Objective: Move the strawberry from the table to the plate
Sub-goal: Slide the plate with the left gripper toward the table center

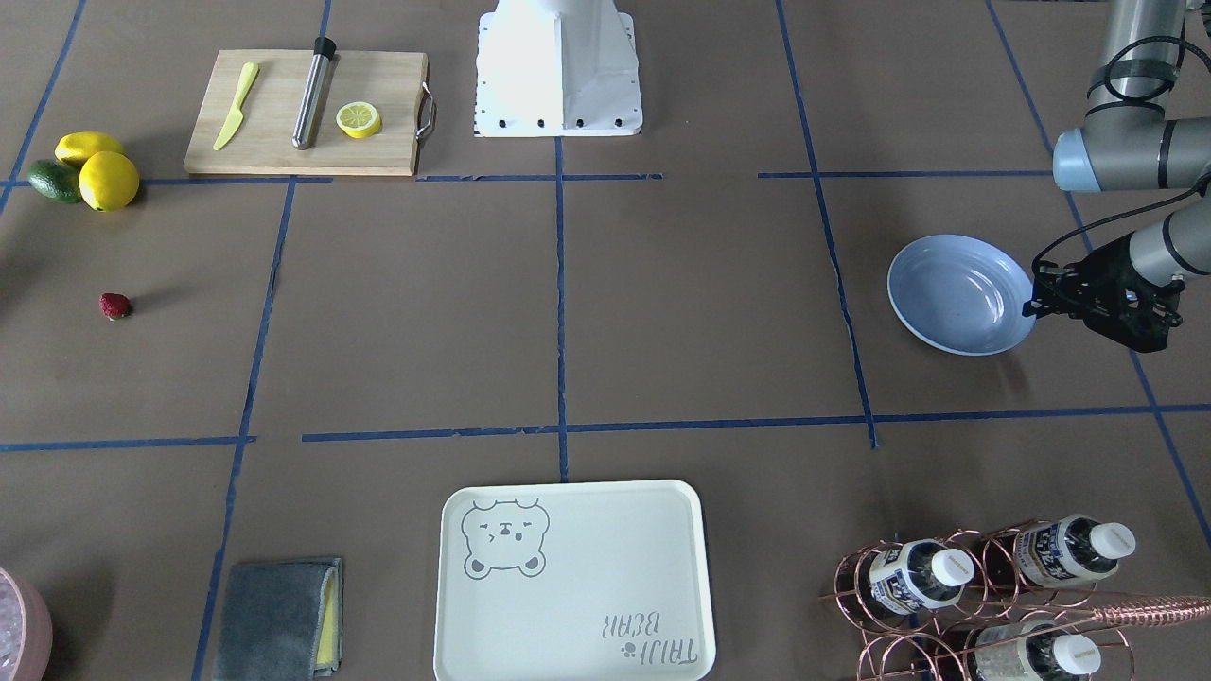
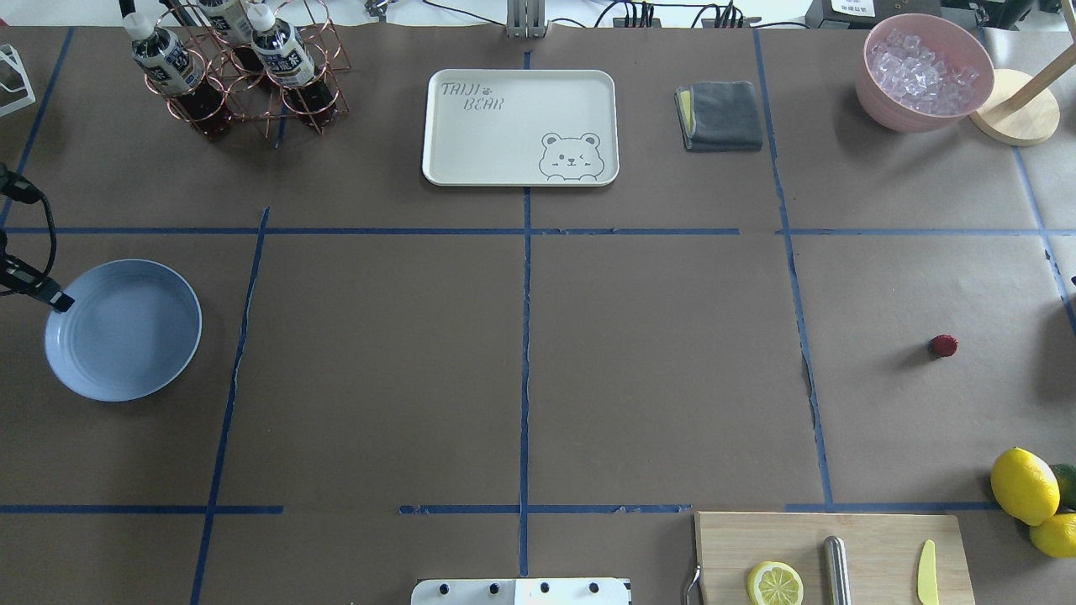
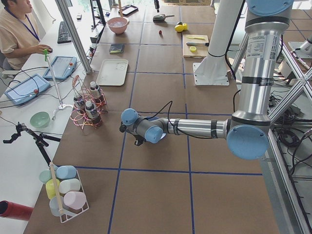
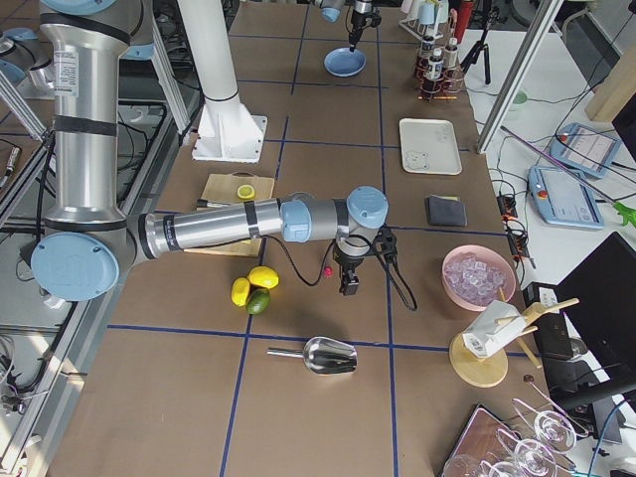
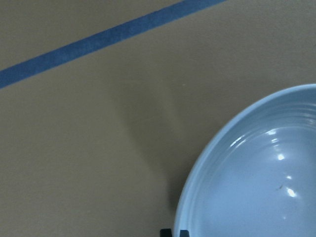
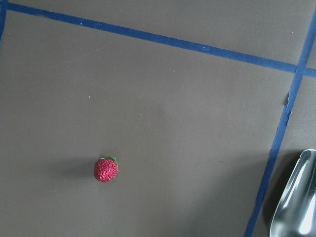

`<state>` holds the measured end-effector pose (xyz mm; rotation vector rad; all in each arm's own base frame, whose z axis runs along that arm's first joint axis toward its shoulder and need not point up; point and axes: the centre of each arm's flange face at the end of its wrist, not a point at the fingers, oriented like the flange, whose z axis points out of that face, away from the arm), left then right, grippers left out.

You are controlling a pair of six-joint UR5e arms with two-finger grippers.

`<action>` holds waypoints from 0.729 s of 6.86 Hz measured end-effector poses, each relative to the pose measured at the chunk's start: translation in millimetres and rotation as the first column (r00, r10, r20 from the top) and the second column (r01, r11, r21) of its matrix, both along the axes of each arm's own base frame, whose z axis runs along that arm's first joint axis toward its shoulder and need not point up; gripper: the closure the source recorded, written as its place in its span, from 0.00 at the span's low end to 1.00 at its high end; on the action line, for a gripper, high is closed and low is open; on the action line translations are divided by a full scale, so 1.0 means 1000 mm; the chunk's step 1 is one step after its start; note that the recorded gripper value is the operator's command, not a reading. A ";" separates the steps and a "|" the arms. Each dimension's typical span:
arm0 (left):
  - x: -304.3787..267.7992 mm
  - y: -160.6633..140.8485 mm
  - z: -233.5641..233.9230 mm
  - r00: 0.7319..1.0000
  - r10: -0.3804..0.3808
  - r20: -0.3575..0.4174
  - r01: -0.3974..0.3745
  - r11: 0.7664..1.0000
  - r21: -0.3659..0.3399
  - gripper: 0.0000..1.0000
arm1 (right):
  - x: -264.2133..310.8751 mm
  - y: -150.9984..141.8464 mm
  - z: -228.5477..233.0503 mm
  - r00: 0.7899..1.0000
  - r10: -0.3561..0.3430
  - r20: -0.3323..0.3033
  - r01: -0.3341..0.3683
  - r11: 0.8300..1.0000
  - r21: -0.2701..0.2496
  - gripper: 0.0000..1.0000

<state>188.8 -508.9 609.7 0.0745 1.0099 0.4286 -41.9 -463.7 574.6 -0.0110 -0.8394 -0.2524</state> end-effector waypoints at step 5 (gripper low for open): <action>0.161 0.011 -0.228 0.982 -0.051 -0.180 0.011 0.976 -0.218 1.00 | -0.001 -0.001 -0.004 1.000 -0.001 0.005 0.001 1.000 0.005 0.00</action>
